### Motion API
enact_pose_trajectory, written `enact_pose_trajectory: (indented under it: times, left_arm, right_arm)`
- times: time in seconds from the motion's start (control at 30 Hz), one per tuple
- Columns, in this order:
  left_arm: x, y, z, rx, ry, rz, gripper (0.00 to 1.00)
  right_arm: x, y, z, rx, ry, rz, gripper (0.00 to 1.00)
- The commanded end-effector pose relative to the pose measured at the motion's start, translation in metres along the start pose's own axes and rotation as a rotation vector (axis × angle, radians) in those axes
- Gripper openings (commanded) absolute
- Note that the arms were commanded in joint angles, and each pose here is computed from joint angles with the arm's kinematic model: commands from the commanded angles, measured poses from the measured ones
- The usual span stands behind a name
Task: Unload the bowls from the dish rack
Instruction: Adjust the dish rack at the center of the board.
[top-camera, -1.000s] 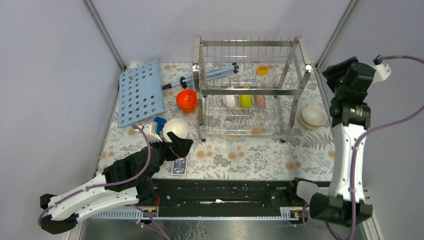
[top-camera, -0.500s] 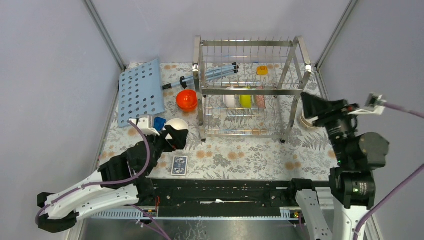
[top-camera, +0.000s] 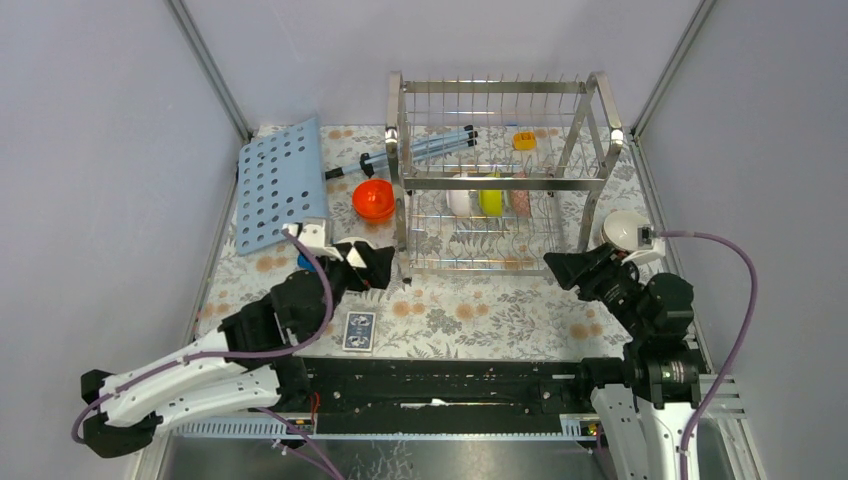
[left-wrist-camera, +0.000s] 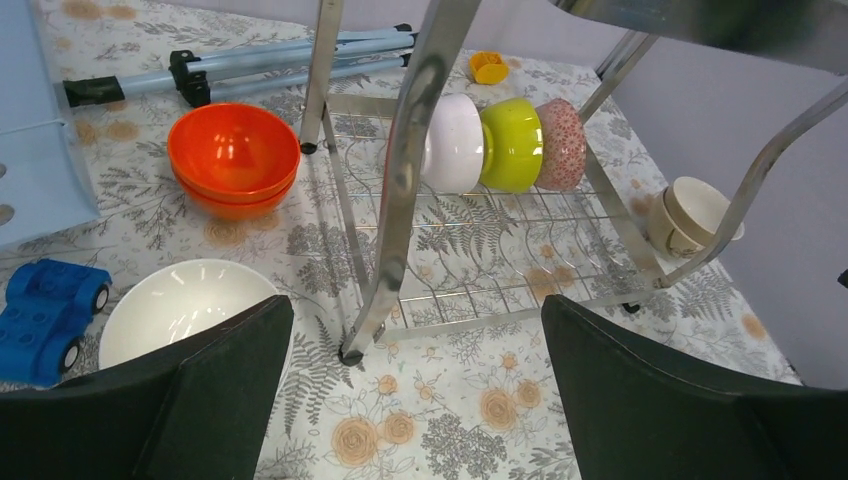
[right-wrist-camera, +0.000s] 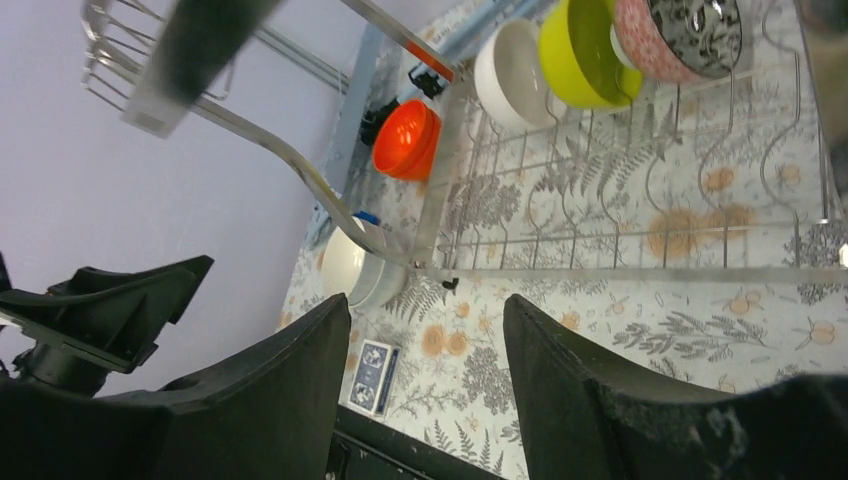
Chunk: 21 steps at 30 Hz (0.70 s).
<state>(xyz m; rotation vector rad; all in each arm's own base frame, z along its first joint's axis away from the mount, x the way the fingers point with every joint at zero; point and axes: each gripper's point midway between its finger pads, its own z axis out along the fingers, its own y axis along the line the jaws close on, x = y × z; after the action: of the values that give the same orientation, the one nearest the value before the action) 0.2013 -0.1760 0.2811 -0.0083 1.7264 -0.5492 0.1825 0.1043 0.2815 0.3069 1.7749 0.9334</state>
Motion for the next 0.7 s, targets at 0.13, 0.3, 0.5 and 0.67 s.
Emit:
enact_pose_trajectory:
  times: [0.13,0.3,0.5,0.67]
  left_arm:
    - [0.005,-0.013,0.055,-0.027,-0.001,-0.01,0.98]
    - [0.013,-0.005,0.087,-0.031,0.013,-0.068,0.95]
    - [0.025,0.016,0.124,-0.083,0.044,-0.081,0.88]
    - [0.034,0.027,0.143,-0.1,0.071,-0.097,0.8]
  right_arm:
    - [-0.001,-0.002,0.005,-0.018,-0.029,-0.013,0.65]
    - [-0.01,0.0,0.002,0.008,-0.055,-0.043,0.65]
    - [-0.011,-0.003,0.0,0.031,-0.059,-0.076,0.65]
    - [-0.014,-0.003,-0.004,0.037,-0.07,-0.108,0.65]
